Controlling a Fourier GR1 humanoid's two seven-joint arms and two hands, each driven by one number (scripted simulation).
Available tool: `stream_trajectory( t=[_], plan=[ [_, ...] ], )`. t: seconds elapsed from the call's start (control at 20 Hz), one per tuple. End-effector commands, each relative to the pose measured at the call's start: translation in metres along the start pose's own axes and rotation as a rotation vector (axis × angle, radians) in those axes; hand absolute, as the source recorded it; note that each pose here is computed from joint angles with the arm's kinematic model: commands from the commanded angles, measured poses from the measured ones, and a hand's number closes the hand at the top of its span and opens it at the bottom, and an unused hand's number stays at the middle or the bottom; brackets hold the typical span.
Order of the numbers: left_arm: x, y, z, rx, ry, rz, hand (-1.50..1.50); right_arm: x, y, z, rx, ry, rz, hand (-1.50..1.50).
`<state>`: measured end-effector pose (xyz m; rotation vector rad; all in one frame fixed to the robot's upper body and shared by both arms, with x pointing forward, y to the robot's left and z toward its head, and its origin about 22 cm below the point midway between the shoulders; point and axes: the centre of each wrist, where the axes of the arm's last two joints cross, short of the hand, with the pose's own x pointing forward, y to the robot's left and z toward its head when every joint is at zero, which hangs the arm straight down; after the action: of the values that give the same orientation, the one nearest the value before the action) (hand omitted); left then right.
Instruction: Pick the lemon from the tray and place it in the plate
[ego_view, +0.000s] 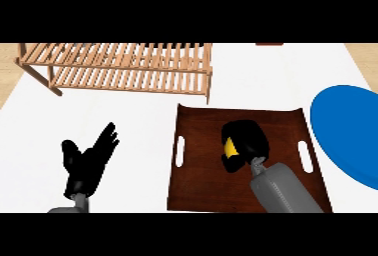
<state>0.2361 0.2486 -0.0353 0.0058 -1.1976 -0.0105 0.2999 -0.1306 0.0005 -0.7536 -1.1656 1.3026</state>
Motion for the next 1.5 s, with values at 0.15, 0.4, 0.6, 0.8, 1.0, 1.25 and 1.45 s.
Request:
stream_trajectory(
  t=[0.15,0.4,0.6,0.8,1.0,1.25,1.45],
  plan=[
    [0.005,-0.006,0.0,-0.003,-0.015,0.004,0.0,-0.055,-0.071,-0.032,-0.328,0.635,-0.256,1.5],
    [0.007,-0.003,0.0,-0.004,-0.027,-0.005,0.0,-0.101,-0.134,-0.033,-0.657,1.013,-0.338,1.5],
    [0.011,-0.015,-0.003,-0.05,-0.042,-0.028,0.0,-0.113,-0.172,-0.036,-0.9,1.236,-0.322,1.5],
    [0.011,-0.02,-0.002,-0.076,-0.041,-0.03,0.0,-0.128,-0.206,-0.032,-1.104,1.358,-0.326,1.5],
    [0.016,-0.029,-0.008,-0.098,-0.044,-0.028,0.0,-0.141,-0.219,-0.027,-1.25,1.44,-0.323,1.5],
    [0.01,-0.024,-0.006,-0.08,-0.03,-0.02,0.0,-0.151,-0.221,-0.017,-1.429,1.475,-0.376,1.5],
    [0.017,-0.021,-0.01,-0.067,-0.036,-0.022,0.0,-0.171,-0.198,-0.013,-1.482,1.546,-0.281,1.5]
  ],
)
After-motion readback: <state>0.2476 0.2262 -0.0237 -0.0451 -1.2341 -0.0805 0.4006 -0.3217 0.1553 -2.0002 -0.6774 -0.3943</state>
